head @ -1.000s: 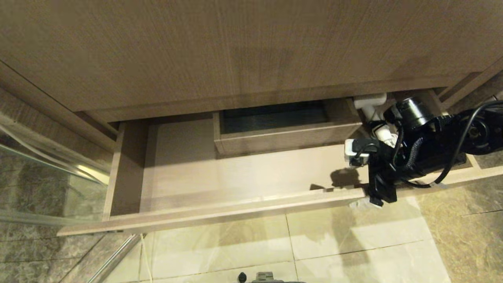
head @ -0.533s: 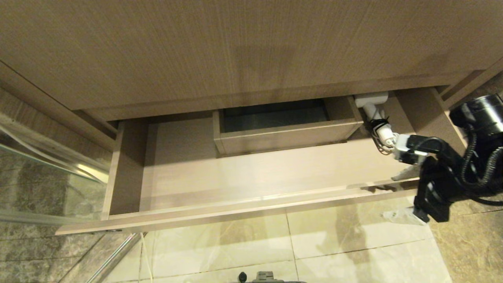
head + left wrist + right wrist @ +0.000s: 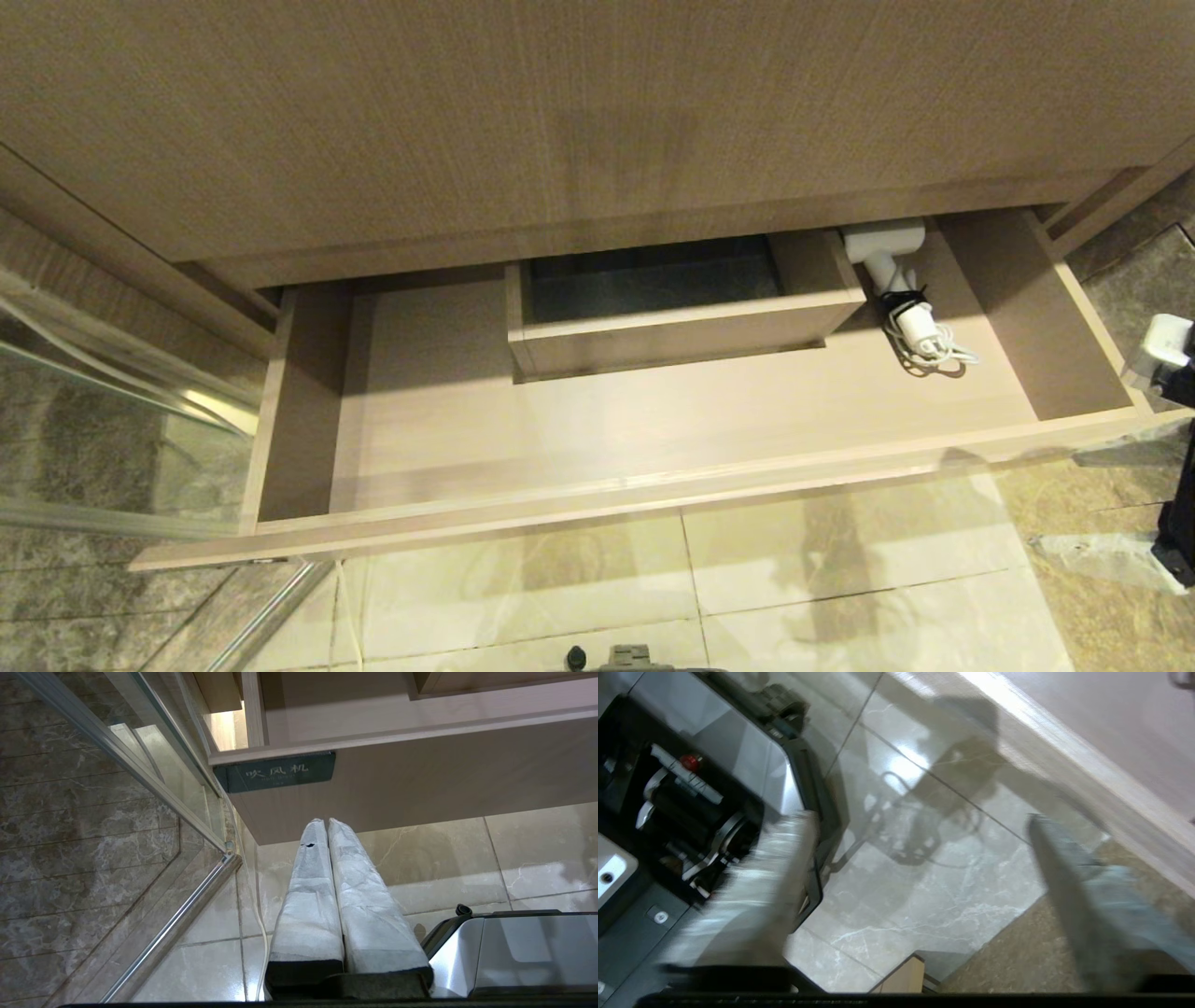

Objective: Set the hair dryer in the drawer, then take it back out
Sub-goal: Pull open the drawer

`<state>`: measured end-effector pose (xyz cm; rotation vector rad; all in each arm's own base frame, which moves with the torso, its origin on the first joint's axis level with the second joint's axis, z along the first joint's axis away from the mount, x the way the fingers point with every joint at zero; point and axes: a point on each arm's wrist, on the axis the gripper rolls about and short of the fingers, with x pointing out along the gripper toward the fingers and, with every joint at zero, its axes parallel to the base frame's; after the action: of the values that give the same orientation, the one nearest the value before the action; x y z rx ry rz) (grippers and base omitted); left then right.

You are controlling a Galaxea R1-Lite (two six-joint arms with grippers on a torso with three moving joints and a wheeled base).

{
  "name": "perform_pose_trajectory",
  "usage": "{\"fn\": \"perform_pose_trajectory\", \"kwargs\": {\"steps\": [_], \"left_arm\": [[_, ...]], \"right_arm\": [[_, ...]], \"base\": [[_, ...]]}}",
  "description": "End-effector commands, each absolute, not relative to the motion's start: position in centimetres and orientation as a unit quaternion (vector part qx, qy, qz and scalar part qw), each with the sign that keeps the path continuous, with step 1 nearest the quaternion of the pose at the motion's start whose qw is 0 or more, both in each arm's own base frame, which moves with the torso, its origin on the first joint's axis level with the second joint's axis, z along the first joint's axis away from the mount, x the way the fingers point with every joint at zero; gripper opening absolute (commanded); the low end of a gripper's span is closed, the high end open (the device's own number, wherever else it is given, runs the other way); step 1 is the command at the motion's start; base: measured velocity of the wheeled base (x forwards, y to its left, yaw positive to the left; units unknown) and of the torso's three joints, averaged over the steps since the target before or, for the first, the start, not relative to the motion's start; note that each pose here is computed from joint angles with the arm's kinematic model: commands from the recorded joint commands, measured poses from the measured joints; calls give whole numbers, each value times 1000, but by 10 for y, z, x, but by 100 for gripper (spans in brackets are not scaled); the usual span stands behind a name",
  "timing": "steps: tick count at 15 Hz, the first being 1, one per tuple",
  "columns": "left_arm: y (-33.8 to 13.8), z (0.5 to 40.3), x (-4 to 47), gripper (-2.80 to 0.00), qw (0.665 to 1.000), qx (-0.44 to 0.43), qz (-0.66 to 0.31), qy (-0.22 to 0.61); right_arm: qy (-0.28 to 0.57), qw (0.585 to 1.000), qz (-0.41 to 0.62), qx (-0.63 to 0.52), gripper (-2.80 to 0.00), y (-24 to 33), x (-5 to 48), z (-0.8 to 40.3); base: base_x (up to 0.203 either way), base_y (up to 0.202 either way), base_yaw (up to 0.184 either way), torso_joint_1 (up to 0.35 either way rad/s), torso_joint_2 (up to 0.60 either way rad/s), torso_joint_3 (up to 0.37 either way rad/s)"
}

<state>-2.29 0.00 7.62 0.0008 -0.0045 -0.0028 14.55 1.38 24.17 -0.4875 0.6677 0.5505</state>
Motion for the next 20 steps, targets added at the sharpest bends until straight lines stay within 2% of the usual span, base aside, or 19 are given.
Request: {"fn": "perform_pose_trajectory", "kwargs": {"steps": [1,11,20], "left_arm": [[0,76,-23,-280,1000,1,-1,-2],[0,76,-23,-280,1000,1,-2,-2],[0,76,-23,-280,1000,1,-1,-2]], "right_arm": [[307,893,233,-230,-280,6,136,248],[310,933,121,-134,-280,-19,141,263],[292,944,-59,-142,-280,-45,224,259]], "base": [[0,0,0,0,0,0],[0,0,0,0,0,0],[0,0,0,0,0,0]]}}
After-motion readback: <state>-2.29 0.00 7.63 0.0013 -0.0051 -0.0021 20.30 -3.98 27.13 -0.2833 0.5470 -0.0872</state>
